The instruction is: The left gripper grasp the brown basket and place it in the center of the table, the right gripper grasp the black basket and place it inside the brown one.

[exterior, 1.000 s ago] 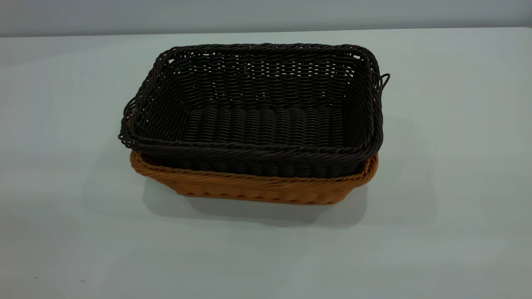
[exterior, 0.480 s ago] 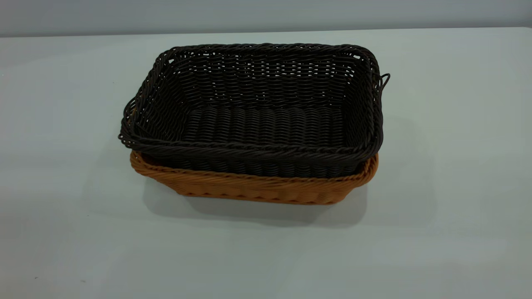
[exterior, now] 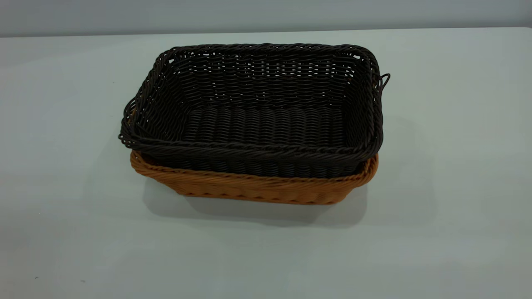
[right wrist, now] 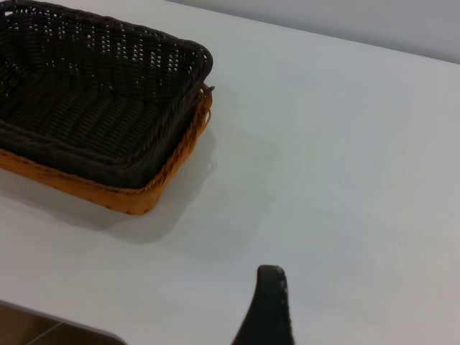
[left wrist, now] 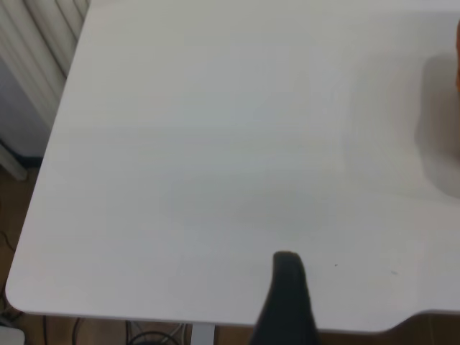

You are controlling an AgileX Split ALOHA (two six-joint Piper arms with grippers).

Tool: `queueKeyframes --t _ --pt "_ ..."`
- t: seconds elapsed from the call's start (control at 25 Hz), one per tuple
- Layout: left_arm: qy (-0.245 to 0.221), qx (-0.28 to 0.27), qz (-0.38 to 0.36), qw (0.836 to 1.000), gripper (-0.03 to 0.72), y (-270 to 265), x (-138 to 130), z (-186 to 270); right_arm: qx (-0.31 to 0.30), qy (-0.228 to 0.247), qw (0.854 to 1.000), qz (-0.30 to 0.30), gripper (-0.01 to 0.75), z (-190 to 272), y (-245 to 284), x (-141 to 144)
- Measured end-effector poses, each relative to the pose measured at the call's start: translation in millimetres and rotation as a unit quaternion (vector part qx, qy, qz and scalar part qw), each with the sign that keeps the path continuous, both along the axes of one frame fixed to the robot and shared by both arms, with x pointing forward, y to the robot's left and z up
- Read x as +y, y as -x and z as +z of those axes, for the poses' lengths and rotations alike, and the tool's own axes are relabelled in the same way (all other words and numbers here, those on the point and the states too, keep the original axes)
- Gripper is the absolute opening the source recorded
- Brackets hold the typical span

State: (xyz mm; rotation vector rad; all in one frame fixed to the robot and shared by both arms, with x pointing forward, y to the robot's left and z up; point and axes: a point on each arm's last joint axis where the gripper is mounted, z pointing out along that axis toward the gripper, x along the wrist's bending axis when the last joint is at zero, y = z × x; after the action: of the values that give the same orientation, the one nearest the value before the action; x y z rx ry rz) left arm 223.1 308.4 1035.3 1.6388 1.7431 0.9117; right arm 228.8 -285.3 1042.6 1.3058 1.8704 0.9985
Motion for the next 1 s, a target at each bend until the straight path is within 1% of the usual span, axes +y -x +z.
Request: queueKeyframes --t 0.56,0.84,1.0 --pt "0.0 0.0 0.0 1.0 0.552 0.1 0.0 0.0 0.0 0.0 1.0 -0.001 0.574 0.0 0.0 0.0" --pt "0.0 0.0 0.0 1.0 0.552 0.1 0.0 0.0 0.0 -0.001 0.999 -0.043 0.574 0.0 -1.3 1.0" --pt "0.0 -0.001 0.0 1.0 0.552 0.1 0.0 0.0 0.005 -0.016 0.997 -0.073 0.574 -0.4 -1.9 -0.7"
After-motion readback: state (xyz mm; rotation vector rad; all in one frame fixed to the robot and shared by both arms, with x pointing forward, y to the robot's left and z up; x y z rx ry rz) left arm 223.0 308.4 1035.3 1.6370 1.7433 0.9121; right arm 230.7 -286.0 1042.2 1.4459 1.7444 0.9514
